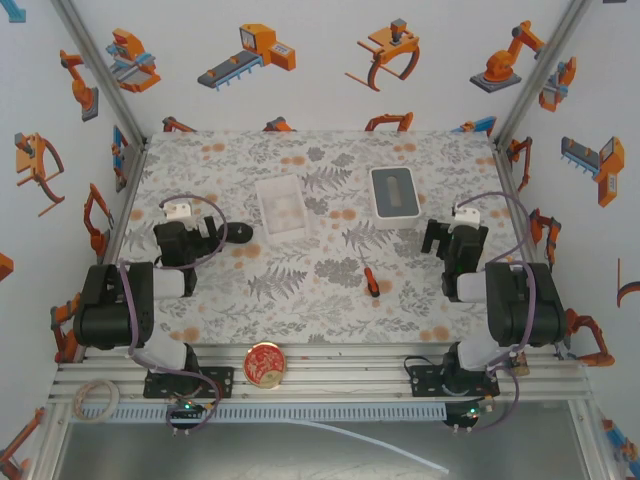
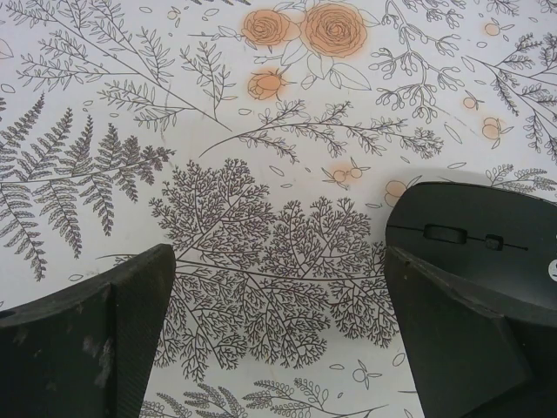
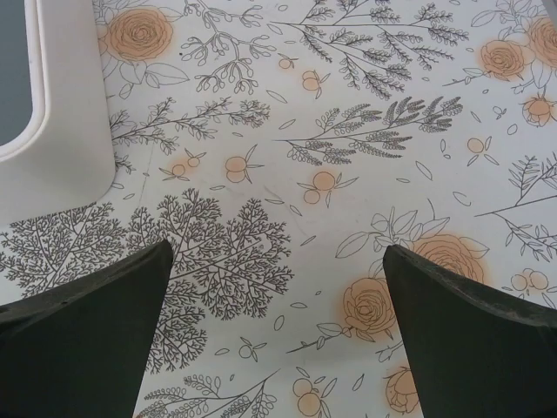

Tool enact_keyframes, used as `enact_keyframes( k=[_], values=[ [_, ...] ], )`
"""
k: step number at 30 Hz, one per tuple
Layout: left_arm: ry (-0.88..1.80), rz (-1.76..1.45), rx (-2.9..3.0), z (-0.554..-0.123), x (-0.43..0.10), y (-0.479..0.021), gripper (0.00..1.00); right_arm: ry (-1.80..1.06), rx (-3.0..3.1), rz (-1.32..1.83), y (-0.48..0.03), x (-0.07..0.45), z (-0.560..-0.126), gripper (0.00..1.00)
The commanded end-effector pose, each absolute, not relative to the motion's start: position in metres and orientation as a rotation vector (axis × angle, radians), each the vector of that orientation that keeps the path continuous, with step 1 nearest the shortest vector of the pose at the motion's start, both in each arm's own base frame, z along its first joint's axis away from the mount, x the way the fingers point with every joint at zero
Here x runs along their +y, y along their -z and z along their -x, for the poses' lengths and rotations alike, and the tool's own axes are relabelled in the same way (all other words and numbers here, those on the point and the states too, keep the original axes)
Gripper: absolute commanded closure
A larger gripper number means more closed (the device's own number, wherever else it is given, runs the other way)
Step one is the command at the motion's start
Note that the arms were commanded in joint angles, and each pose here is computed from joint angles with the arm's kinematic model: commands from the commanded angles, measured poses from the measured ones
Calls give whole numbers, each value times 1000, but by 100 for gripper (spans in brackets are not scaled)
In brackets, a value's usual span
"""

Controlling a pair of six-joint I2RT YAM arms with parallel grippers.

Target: Put the screwdriver in the bin

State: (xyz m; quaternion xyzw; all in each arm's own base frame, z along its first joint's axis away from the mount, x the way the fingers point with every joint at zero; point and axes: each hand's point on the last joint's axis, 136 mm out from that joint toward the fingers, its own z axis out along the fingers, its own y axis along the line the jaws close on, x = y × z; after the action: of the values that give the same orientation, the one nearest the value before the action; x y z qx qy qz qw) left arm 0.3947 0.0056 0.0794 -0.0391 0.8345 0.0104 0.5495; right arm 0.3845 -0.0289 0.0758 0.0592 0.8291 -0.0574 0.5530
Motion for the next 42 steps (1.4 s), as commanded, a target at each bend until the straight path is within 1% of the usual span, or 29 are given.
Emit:
enact_keyframes(
  k=[1, 34, 37, 42],
  values=[
    [-34, 73, 1952, -398, 5, -88, 3, 133, 1922, -144, -90, -31, -392, 1],
    [-48, 75, 1947, -397, 5, -90, 3, 121, 1923, -145, -90, -31, -393, 1],
    [-58, 84, 1938, -398, 7, -95, 3, 128, 1918, -146, -91, -31, -391, 2],
    [-52, 52, 1976, -397, 2, -109, 3, 151, 1913, -173, -107, -36, -389, 2]
  ],
)
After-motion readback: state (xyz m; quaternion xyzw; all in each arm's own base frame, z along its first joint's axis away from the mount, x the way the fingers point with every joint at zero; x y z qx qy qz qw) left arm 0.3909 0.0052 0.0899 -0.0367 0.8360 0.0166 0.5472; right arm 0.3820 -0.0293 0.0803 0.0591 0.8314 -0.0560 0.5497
